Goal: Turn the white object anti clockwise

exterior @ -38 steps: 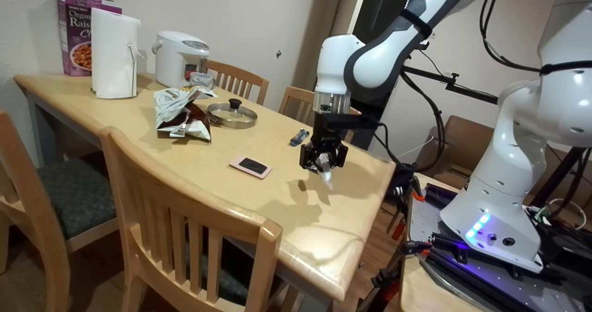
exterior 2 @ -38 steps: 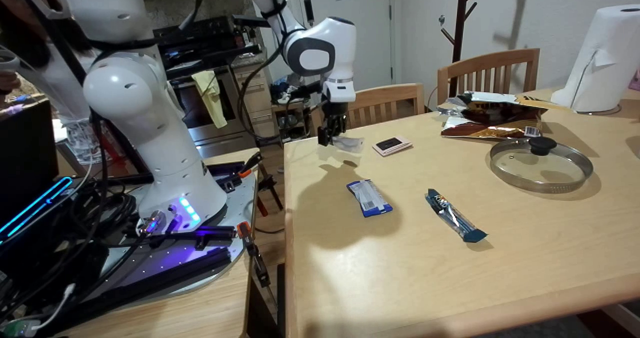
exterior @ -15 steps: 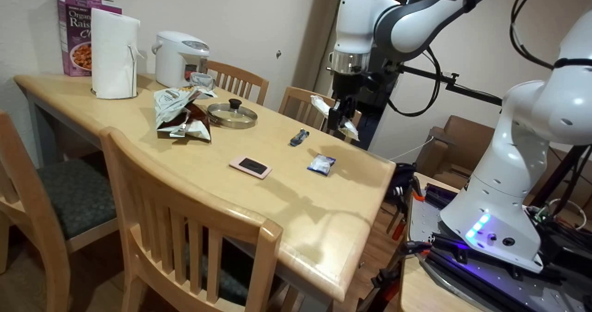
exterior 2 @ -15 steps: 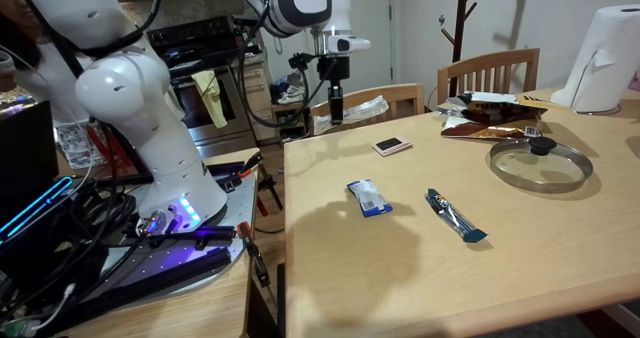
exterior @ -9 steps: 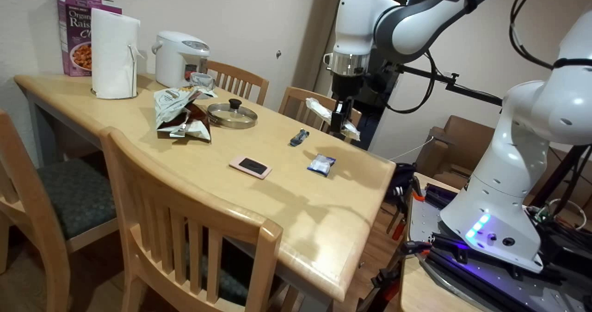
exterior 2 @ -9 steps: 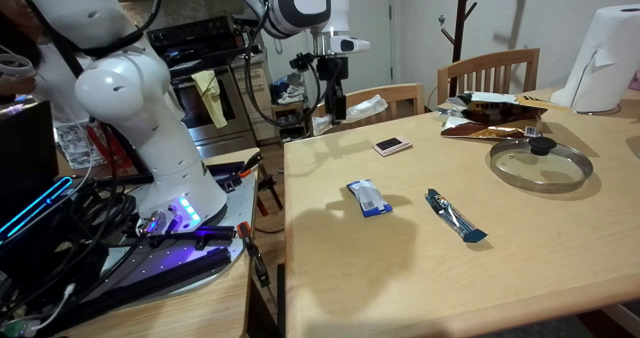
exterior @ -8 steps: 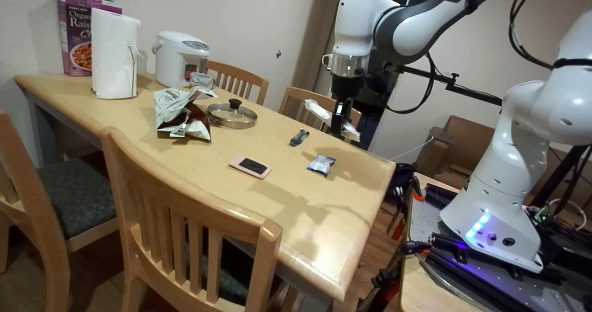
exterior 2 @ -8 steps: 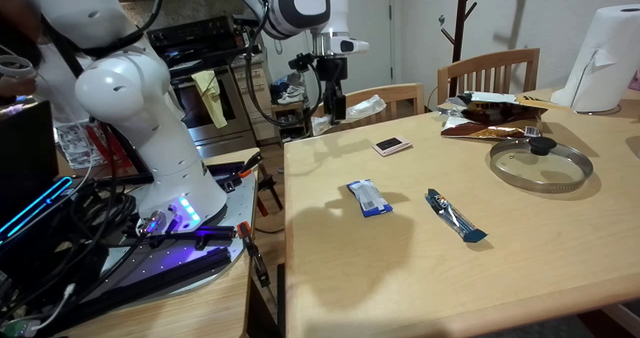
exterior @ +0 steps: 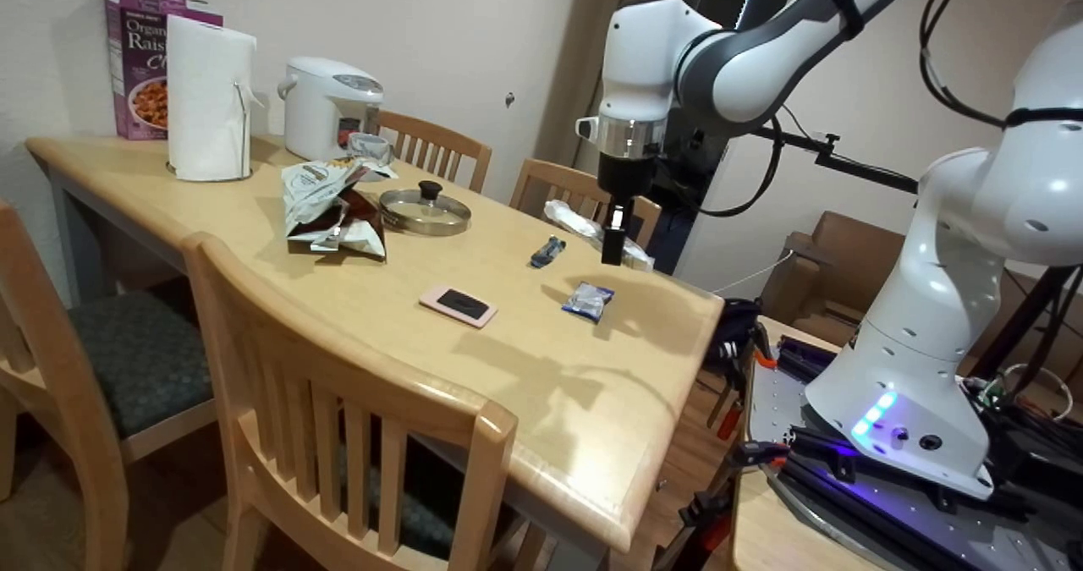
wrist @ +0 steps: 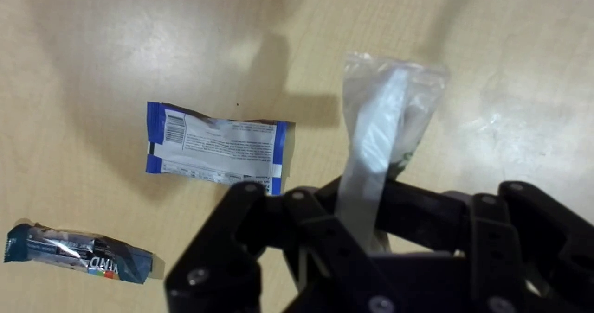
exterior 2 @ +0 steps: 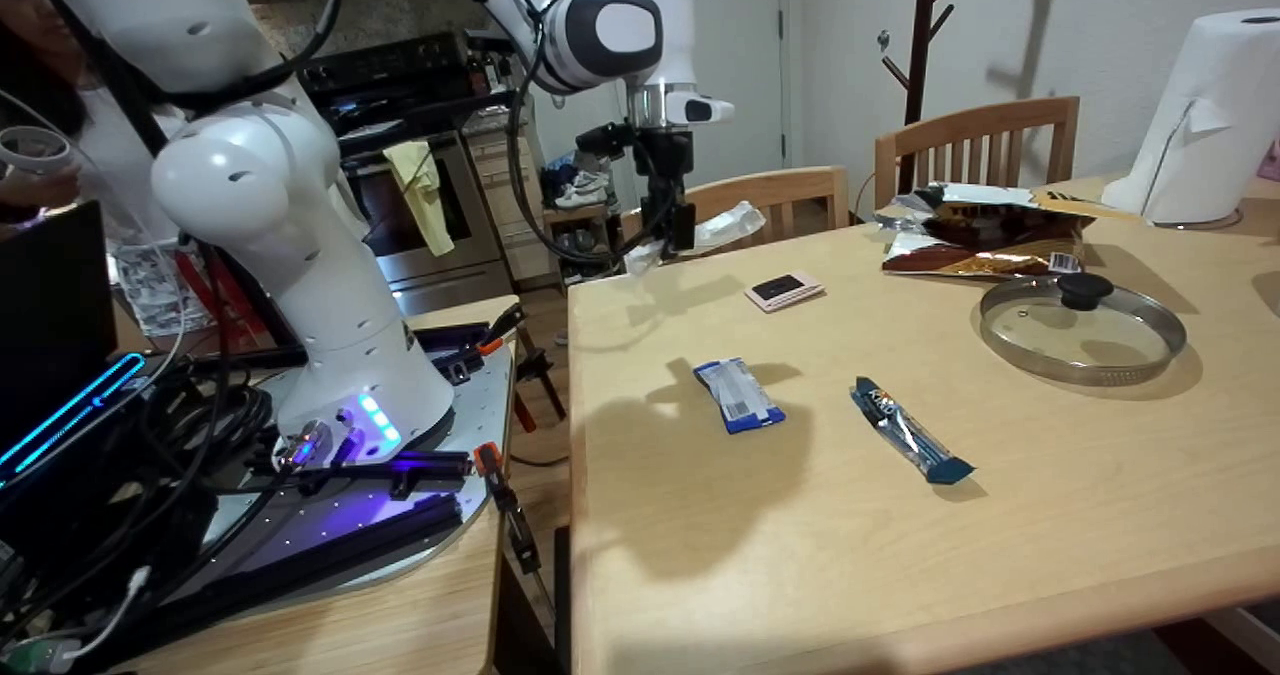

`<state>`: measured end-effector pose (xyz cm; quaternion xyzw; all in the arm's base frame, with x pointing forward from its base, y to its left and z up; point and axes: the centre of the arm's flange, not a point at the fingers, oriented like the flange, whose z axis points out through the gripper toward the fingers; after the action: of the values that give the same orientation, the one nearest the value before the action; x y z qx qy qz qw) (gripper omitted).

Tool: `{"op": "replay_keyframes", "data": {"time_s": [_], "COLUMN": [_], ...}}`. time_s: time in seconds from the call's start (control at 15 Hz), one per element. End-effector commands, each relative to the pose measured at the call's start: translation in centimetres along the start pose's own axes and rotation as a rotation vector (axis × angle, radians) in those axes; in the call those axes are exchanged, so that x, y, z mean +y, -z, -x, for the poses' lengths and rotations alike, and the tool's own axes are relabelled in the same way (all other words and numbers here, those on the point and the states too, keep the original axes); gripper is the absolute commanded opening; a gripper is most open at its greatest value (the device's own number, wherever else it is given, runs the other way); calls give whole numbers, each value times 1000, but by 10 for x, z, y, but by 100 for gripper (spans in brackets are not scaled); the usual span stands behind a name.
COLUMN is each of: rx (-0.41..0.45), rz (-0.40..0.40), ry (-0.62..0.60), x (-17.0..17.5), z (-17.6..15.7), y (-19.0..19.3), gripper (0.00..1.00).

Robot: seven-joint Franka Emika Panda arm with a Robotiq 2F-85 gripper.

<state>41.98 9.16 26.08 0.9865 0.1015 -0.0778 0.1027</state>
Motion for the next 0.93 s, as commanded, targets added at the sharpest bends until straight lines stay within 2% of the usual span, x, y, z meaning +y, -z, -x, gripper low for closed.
{"op": "replay_keyframes", "data": {"time_s": [0.0,0.47,0.67,0.87], "rx": [11,17,-7,14], "rz": [-11,-48,-59,-74], "ry": [53,107,117,113], "x": [6,-7,-14,-19], "z": [-10,-34,-41,-46], "y": [-7,-30,-47,-59], "gripper": [0,0,0,0]}}
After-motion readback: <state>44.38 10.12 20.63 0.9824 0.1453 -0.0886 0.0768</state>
